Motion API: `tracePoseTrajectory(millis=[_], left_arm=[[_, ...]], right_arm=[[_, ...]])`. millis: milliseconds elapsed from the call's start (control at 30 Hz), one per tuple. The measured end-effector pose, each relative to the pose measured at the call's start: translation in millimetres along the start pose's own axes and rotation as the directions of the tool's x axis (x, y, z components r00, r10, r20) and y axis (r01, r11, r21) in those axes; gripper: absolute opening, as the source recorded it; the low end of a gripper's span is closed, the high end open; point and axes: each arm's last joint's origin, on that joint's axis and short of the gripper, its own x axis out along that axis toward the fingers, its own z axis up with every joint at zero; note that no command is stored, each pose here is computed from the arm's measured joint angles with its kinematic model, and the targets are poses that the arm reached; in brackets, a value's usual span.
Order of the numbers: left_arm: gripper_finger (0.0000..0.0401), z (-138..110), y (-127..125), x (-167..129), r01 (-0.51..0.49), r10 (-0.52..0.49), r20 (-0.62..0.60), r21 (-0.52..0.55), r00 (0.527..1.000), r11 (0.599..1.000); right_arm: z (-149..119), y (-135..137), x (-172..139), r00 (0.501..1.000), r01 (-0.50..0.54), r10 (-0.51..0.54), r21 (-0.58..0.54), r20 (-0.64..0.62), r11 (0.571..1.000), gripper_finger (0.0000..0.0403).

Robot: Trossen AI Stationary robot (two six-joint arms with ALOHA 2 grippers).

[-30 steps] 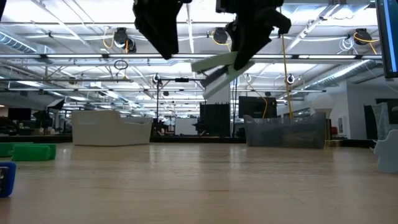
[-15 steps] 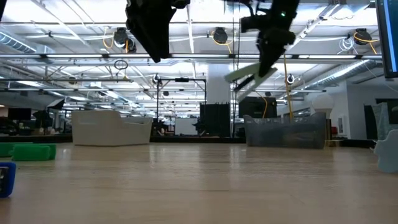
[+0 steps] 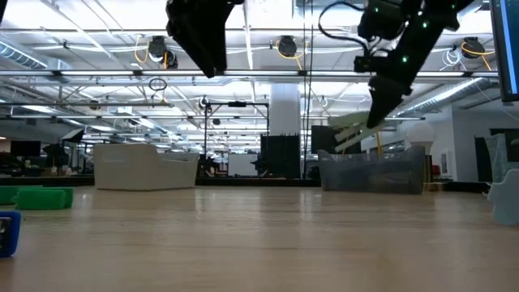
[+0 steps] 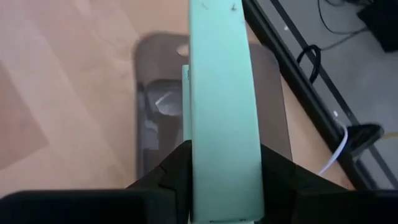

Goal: Pick and place Stapler, Stapler remover, tape
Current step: Put the light green stapler into the black bin

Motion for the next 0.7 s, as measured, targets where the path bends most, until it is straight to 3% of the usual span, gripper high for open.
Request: tracePoseTrajectory(millis=[367, 700], left_arm=[[0.0271, 5, -3, 0, 0.026, -0.025, 0.055, -0.023, 0.998, 0.999], [0.0271, 5, -3, 0, 0.025, -0.024, 0.055, -0.023, 0.998, 0.999]], right_arm=[[-22, -4, 26, 1.000, 0.022, -0.022, -0.004, -0.012, 1.000, 0.0118], [-30, -5, 41, 0.998, -0.054, 0.053, -0.025, -0.015, 0.998, 0.0118]])
